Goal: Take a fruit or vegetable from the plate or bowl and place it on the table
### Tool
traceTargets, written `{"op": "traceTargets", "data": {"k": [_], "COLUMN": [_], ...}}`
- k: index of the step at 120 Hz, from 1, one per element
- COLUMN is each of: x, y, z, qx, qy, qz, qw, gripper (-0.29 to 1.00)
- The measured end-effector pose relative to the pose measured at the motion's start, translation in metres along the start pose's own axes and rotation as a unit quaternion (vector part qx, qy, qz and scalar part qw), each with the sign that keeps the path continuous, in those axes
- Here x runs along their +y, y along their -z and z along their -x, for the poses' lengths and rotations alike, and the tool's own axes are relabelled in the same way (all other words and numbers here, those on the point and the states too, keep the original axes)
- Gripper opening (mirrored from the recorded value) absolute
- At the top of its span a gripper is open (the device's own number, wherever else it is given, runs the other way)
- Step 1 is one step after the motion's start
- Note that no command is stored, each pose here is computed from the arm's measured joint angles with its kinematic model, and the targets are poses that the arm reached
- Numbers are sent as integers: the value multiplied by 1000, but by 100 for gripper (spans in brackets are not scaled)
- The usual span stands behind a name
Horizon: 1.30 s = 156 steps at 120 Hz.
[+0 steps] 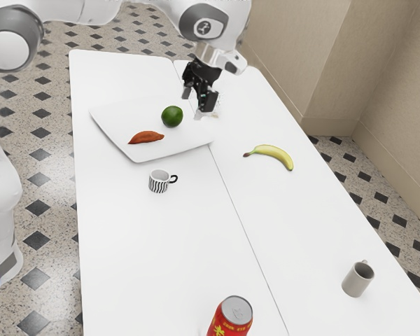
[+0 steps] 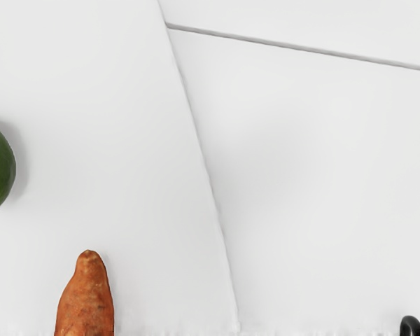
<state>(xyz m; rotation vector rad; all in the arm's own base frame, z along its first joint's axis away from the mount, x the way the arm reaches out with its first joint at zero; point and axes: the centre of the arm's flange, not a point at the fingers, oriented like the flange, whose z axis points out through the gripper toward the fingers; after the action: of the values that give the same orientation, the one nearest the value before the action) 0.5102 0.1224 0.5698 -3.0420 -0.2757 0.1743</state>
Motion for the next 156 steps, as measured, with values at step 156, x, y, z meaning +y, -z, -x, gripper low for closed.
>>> {"op": "traceTargets", "data": {"k": [156], "x": [-164], "y": [-128], "z": [-34], "qx": [13], "qy": [51], "qz": [47], "qw": [998], "gripper": [70]}}
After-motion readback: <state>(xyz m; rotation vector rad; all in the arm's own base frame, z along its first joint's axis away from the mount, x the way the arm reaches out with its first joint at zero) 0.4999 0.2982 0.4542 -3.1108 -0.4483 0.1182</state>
